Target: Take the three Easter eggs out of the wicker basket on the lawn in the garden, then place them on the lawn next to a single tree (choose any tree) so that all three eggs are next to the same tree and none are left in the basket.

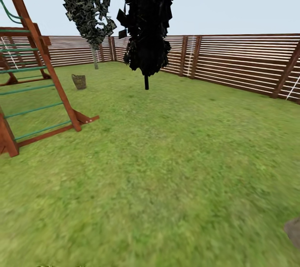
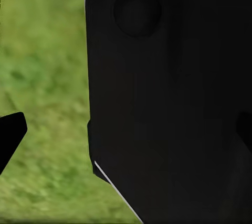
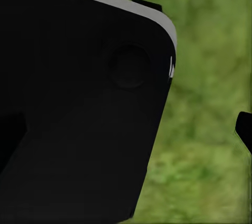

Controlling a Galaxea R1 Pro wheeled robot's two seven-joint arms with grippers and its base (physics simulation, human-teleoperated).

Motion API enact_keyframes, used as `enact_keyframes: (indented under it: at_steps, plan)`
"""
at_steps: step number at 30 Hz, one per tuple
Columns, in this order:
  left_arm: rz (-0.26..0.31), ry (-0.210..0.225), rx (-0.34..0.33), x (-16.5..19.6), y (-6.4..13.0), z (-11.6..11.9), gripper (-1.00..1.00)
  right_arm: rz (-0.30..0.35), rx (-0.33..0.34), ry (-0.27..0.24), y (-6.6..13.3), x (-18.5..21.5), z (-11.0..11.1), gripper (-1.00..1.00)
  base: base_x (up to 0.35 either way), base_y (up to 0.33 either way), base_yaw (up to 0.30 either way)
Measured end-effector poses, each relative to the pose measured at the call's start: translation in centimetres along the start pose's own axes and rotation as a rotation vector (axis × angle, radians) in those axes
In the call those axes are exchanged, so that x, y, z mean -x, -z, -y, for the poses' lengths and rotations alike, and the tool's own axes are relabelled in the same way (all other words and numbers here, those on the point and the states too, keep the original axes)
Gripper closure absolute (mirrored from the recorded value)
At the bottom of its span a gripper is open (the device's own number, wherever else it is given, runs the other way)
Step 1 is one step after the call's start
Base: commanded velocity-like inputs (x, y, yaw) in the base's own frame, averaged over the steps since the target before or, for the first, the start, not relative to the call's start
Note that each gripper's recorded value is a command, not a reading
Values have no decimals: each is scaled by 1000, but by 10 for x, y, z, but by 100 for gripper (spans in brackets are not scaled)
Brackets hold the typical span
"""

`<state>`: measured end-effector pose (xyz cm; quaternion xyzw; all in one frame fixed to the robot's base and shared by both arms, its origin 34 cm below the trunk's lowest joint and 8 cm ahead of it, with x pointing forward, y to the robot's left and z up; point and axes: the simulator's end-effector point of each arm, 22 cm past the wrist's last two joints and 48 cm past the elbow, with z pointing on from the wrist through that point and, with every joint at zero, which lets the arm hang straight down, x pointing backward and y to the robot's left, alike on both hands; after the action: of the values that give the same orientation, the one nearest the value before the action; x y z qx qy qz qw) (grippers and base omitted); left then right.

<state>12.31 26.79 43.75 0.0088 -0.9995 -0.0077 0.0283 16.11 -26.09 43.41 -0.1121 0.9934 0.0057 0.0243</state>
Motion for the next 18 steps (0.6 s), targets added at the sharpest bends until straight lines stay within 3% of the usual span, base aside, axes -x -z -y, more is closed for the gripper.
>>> enact_keyframes:
  at_steps: [13,18]
  plan:
    - [-1,0,1,-1,0,0,-100,-1,0,0,0,-1,0,-100,323,0,277]
    - [-3,0,1,-1,0,0,-100,-3,1,1,0,-1,0,-100,340,0,79]
